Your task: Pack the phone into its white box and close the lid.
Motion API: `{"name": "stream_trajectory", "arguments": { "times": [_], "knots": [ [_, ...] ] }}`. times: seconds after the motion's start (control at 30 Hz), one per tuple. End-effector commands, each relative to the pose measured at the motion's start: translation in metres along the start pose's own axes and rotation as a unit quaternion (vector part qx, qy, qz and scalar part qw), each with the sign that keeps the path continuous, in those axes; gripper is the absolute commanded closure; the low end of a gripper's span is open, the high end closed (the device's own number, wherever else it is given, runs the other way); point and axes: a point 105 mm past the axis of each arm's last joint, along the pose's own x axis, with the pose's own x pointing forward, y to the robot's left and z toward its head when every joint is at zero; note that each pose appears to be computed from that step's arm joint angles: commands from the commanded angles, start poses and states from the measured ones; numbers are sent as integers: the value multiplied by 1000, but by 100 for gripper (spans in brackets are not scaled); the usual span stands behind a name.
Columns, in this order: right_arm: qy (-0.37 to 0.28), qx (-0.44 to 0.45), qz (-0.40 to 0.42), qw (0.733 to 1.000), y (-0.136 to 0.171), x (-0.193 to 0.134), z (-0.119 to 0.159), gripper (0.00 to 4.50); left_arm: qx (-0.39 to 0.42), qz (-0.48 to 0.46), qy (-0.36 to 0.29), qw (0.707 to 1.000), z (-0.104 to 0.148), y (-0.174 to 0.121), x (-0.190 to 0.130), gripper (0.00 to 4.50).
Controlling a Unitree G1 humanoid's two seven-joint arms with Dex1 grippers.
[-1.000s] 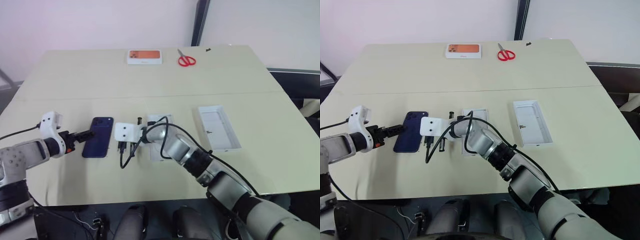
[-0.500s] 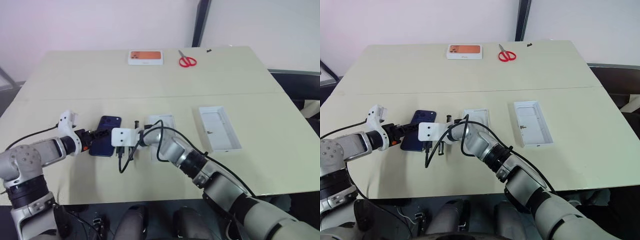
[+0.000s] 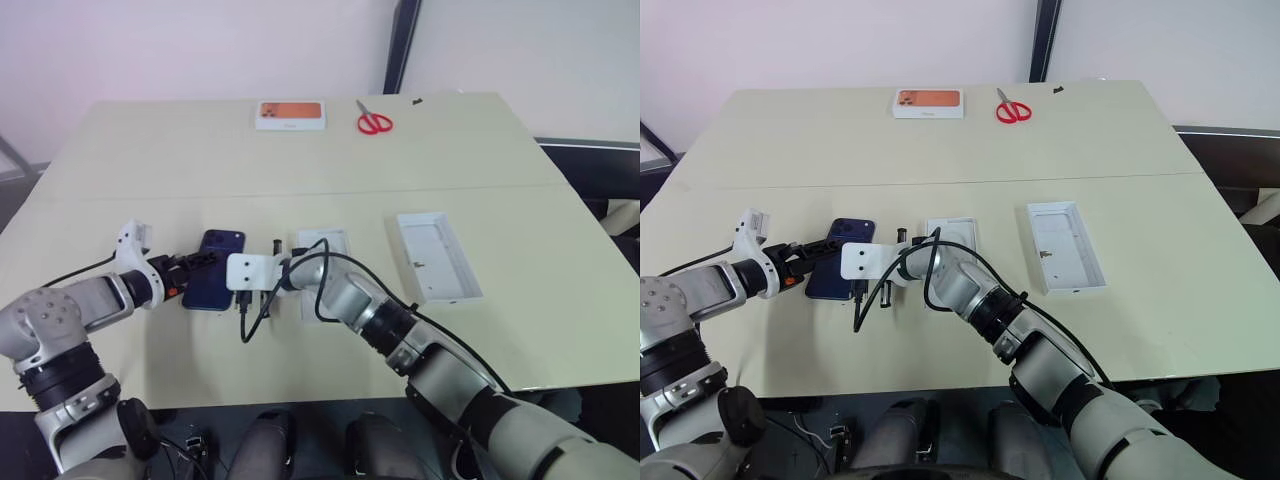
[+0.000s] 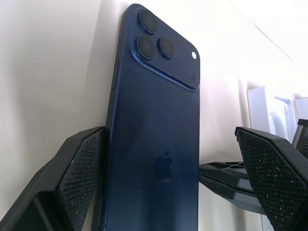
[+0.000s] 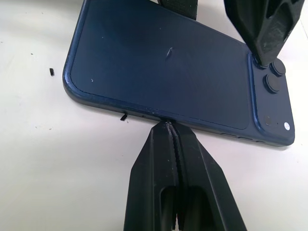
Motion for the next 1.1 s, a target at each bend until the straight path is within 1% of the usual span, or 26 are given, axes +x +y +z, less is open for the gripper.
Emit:
{"name": "stream_trajectory", "arguments": {
  "times": [0.03, 0.17, 0.4, 0.67, 0.83, 0.97, 1.1],
  "knots": [
    [-35, -16, -9, 999, -3, 0, 21, 444, -4, -66, 26, 998, -9, -24, 11, 0],
    [-34, -16, -9, 999, -3, -1, 20, 444, -22, -73, 10, 997, -2, -23, 9, 0],
    [-32, -16, -10, 999, -2, -2, 18, 444, -17, -80, 16, 997, -5, -25, 9, 0],
    [-30, -15, -11, 999, -3, -4, 15, 444, 23, -93, 46, 994, -14, -30, 0, 0],
    [-28, -20, -12, 999, -4, -5, 14, 444, 33, -92, 67, 993, -21, -29, -4, 0],
    [-28, -22, -12, 999, -4, -6, 13, 444, 20, -76, 56, 995, -15, -22, -4, 0],
    [-26, -23, -10, 999, -2, -8, 12, 444, -1, -51, 20, 999, 1, -10, -7, 0]
  ]
}}
